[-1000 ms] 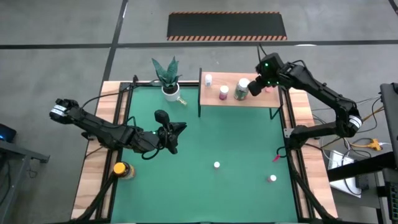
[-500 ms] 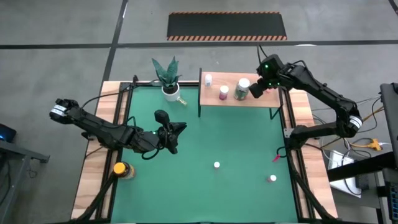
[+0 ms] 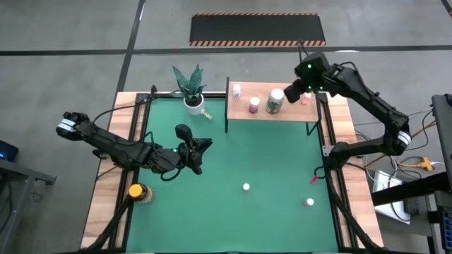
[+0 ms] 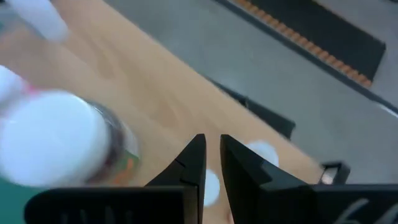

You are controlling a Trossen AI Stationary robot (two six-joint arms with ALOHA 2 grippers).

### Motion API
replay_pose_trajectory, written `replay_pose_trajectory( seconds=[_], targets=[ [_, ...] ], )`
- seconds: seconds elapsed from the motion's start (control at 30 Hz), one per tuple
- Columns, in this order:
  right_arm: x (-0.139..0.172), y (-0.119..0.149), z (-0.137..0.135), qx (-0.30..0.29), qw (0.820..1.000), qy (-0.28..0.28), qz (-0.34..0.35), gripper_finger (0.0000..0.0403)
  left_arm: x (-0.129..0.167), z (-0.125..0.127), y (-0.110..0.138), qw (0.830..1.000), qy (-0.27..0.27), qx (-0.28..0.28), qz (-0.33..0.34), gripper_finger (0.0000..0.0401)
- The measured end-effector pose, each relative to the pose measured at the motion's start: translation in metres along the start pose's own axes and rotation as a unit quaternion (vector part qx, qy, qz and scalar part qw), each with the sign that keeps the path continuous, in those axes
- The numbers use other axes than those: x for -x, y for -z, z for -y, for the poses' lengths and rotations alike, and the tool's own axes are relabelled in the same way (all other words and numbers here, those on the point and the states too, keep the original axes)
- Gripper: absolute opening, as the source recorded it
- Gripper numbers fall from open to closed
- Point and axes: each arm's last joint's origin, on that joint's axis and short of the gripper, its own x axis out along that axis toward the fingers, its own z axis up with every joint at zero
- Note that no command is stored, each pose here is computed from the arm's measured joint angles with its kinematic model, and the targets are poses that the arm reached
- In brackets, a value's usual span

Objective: Pick and place medicine bottles onto shelf by color
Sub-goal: Adjust the green pill bottle

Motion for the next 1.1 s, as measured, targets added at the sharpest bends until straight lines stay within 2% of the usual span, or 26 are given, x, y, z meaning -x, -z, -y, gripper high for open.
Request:
replay_pose_trajectory(
  seconds=[0.1,0.2,0.27,0.6,0.8,1.1],
  targets=[
    [0.011,-0.009,-0.006,0.006,0.998,-0.047,0.037,0.0038,0.000,0.000,0.000,1.000,0.000,0.000,0.000,0.0033],
    [0.020,-0.015,-0.018,0.019,0.989,-0.120,0.078,0.0038,0.000,0.000,0.000,1.000,0.000,-0.001,0.000,0.0033],
    [0.022,-0.016,-0.026,0.031,0.984,-0.149,0.094,0.0038,0.000,0.000,0.000,1.000,0.000,-0.001,0.000,0.0033],
    [-0.002,-0.002,-0.045,0.057,0.986,-0.143,0.060,0.0038,0.000,0.000,0.000,1.000,0.001,-0.002,-0.001,0.0033],
    [-0.002,0.003,-0.045,0.047,0.988,-0.142,0.040,0.0038,0.000,0.000,0.000,1.000,0.001,-0.002,-0.001,0.0033],
    [0.004,0.001,-0.051,0.013,0.986,-0.156,0.048,0.0038,0.000,0.000,0.000,1.000,0.000,-0.008,0.000,0.0033]
  ],
)
